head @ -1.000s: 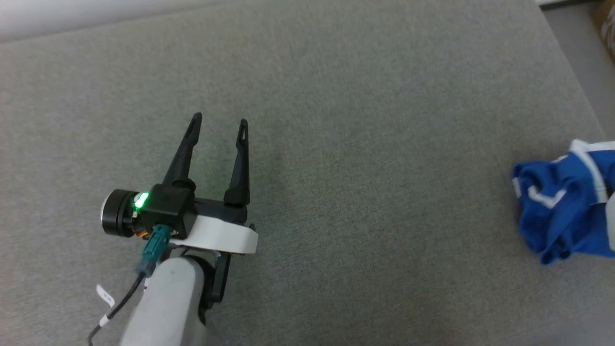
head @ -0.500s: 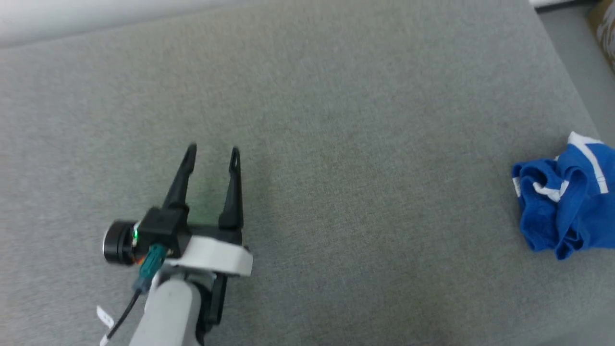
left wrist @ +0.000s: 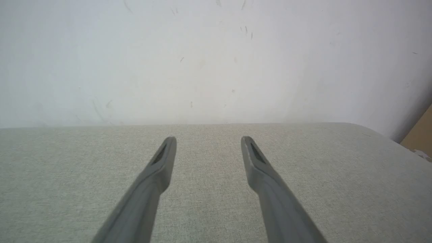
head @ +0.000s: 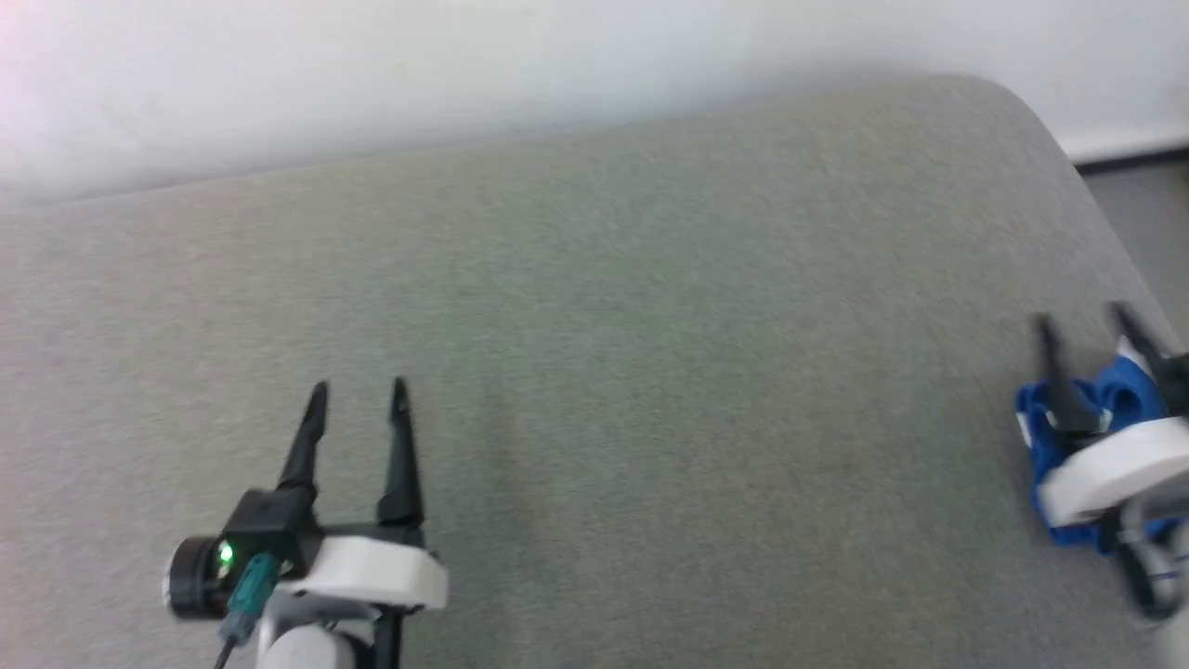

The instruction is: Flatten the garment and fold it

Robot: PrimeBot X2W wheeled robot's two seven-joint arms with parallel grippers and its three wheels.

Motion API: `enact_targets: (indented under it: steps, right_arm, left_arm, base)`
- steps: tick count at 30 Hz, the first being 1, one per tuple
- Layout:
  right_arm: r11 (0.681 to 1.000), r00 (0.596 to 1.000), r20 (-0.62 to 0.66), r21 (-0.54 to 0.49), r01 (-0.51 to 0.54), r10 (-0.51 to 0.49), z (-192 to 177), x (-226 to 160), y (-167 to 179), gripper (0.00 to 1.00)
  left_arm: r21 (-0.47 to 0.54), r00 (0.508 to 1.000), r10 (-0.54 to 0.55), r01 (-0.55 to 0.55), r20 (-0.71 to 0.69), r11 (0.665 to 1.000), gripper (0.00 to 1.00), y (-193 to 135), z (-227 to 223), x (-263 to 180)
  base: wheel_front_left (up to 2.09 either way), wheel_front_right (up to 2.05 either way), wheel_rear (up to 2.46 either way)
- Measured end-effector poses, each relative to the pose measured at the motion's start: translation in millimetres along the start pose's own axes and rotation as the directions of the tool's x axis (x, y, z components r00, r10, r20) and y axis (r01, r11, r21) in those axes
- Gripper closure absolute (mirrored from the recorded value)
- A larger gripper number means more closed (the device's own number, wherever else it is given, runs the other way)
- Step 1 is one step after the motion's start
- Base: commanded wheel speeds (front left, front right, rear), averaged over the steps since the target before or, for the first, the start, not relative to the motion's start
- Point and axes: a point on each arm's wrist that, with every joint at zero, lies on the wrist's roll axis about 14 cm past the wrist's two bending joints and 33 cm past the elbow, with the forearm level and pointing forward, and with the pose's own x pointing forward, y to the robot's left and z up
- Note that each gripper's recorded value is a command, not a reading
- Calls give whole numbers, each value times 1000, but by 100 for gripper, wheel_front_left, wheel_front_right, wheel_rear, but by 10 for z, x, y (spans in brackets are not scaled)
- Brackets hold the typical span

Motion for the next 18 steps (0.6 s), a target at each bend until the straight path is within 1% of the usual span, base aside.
enact_targets:
  steps: [4,9,13,18]
  right_arm:
    - [991,992,83,89,-104,97,241,12,568,0]
    - [969,968,176,138,-205,180,525,-62,1055,0]
    - [958,954,213,152,-244,209,636,-204,1249,0]
    - [948,953,191,174,-268,234,557,-435,1387,0]
  left_arm:
    - [44,998,70,-70,7,997,0,252,75,-193]
    - [90,990,139,-140,18,986,0,531,157,-413]
    - [119,985,170,-172,25,978,0,706,212,-558]
    - [128,984,180,-179,7,975,0,778,182,-727]
  base:
    - [0,0,0]
    - [0,0,0]
    - [0,0,0]
    - [0,0,0]
